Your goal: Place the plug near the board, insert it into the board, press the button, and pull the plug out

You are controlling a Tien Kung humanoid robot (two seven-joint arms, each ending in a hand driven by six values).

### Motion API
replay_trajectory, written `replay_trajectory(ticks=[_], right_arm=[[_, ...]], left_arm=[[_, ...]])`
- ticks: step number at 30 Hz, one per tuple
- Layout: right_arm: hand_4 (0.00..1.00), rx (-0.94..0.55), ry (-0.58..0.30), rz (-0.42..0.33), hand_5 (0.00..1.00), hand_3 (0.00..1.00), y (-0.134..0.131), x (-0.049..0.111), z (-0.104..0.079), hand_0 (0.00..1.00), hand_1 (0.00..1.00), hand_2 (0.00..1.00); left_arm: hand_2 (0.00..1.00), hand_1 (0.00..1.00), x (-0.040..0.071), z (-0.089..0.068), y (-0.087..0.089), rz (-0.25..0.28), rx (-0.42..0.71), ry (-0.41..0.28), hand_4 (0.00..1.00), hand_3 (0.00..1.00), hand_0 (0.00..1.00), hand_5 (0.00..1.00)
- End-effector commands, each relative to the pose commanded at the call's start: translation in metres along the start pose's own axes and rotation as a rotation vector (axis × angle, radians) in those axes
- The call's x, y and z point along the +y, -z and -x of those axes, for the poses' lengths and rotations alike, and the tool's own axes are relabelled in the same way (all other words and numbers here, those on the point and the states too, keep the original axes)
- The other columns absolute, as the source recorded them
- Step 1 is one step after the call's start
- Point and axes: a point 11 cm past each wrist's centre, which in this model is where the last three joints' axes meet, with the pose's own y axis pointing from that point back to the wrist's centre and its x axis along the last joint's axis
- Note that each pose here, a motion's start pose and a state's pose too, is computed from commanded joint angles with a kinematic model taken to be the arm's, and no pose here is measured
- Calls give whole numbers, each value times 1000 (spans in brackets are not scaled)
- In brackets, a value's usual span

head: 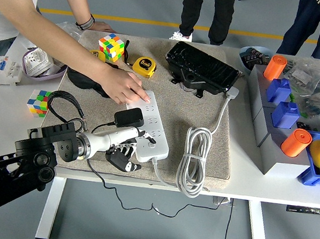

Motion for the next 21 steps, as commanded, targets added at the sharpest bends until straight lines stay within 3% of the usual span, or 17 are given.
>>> replay_trajectory(ticks=[21], right_arm=[[952,-1,1,-3,381,549,1,0,0,600,612,600]], left_arm=[[134,95,-5,2,8,-31,-9,5,757,874,54,2]])
